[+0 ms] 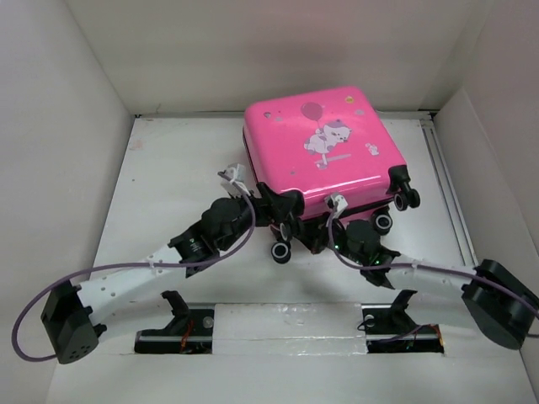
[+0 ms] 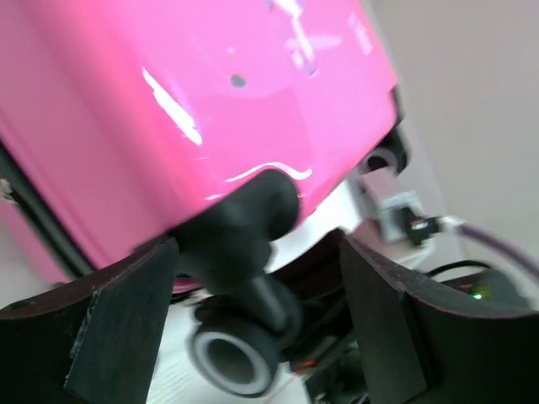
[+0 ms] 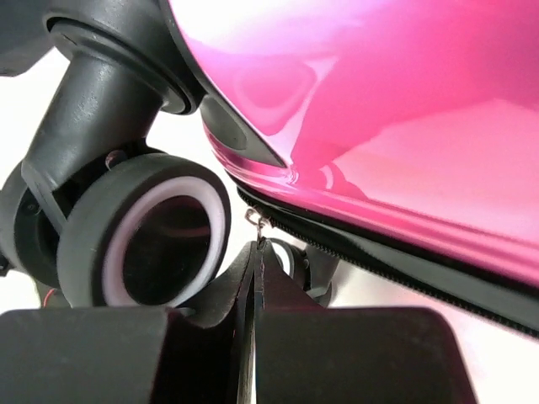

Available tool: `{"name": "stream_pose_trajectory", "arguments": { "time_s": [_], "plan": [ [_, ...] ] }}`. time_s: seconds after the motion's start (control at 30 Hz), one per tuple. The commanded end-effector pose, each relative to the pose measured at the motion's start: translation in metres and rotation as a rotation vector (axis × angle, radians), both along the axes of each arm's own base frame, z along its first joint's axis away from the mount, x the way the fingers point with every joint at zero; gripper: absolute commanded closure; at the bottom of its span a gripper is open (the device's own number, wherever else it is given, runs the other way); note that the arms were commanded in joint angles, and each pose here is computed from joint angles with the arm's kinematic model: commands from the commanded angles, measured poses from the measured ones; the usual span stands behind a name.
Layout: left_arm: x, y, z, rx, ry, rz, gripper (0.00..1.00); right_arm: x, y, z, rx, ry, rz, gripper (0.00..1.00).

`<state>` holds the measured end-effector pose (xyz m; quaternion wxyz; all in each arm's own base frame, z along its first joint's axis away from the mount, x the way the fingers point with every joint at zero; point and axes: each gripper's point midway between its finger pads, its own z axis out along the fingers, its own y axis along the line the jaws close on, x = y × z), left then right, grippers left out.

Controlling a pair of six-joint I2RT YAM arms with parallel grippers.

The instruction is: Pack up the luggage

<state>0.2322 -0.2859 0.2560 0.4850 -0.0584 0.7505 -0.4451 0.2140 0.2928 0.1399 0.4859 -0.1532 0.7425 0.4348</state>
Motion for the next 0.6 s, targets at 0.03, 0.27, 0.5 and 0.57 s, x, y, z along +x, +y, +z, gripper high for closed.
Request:
{"name": "stream_pose_trajectory", "arguments": {
  "time_s": [0.03, 0.27, 0.5, 0.57],
  "plan": [
    [-0.010, -0.020, -0.039, 0.186, 0.069, -0.137, 0.29, -0.014, -0.016, 0.011, 0.009, 0.006, 0.040, 1.00],
    [-0.029, -0.040, -0.046, 0.257, 0.108, -0.261, 0.28, -0.007, -0.032, 0.016, 0.004, 0.016, 0.001, 1.00],
    [-0.047, -0.088, -0.036, 0.120, 0.122, -0.473, 0.37, 0.012, -0.043, 0.025, -0.017, 0.007, -0.030, 1.00],
    [-0.049, -0.096, -0.037, 0.088, 0.142, -0.500, 0.41, 0.012, -0.043, 0.028, -0.013, 0.010, -0.018, 1.00]
  ]
}}
